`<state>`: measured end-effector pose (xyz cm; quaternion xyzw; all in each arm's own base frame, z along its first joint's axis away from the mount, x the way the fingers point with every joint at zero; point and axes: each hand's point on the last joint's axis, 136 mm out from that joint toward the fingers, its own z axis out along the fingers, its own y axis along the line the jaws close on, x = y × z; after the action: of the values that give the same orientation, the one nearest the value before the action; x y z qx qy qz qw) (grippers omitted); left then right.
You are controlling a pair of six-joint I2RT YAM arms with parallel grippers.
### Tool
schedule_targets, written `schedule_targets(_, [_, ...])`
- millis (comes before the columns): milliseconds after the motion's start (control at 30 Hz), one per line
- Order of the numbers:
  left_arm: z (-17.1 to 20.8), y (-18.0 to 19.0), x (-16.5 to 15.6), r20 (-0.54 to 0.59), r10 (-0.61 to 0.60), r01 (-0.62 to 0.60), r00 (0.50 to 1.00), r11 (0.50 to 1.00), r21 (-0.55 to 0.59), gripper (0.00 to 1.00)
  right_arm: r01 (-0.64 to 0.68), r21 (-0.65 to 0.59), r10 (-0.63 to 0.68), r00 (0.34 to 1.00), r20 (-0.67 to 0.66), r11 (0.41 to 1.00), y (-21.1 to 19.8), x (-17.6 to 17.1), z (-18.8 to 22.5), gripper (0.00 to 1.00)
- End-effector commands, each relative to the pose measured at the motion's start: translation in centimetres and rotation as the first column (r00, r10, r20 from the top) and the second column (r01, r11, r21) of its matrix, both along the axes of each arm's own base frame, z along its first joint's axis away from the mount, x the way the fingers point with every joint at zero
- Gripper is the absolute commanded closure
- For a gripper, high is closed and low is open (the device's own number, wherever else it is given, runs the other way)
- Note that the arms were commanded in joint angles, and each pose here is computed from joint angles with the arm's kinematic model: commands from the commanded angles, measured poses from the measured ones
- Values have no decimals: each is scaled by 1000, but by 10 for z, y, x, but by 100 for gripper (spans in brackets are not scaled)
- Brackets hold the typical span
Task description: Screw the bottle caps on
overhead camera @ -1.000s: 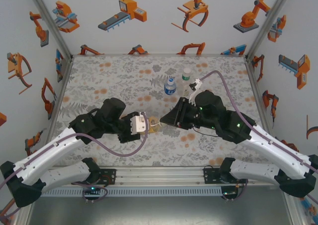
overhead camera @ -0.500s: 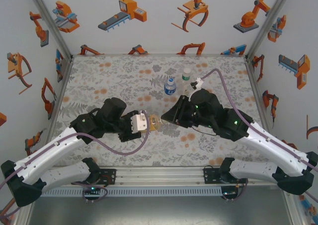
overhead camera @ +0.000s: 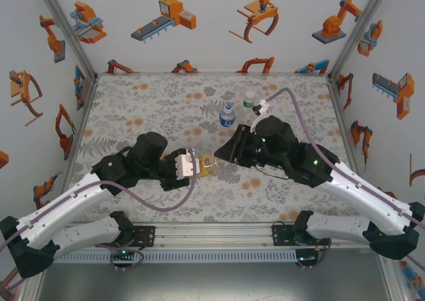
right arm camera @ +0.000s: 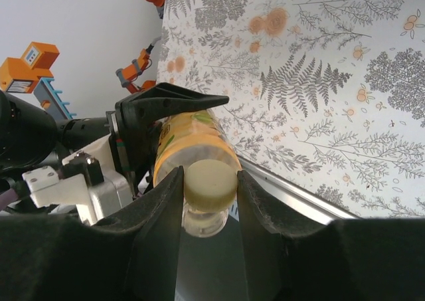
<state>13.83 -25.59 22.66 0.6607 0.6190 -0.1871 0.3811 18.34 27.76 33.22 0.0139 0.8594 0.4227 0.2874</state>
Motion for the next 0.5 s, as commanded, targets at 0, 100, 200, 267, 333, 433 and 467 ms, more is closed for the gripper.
schedule_targets(0, [20, -10, -2, 17, -27, 29, 999, 996, -84, 100, 7, -10, -7, 999, 40, 1000, -1, 4, 6, 66])
schedule_targets(100, [19, -12, -1, 6, -22, 22, 1000, 997, -80, 100, 22, -23, -20, 998, 61, 1000, -5, 6, 6, 75])
schedule_targets(200, [18, -13, -2, 0, -29, 28, 1000, 996, -80, 100, 36, -38, -32, 994, 102, 999, -12, 8, 9, 77])
schedule_targets(267, [19, -12, -2, 5, -29, 30, 1000, 996, -83, 100, 60, -59, -51, 988, 144, 996, -21, 11, 11, 77])
schedule_targets(333, [19, -11, -3, 9, -27, 28, 1000, 996, -85, 100, 90, -88, -73, 980, 187, 992, -32, 15, 11, 79])
schedule_targets(433, [19, -8, -3, 9, -13, 14, 1000, 996, -90, 100, 143, -142, -103, 961, 256, 979, -49, 23, 7, 81])
schedule_targets(467, [20, -7, -3, 8, -4, 5, 1000, 995, -97, 100, 161, -166, -111, 954, 280, 973, -55, 26, 4, 82])
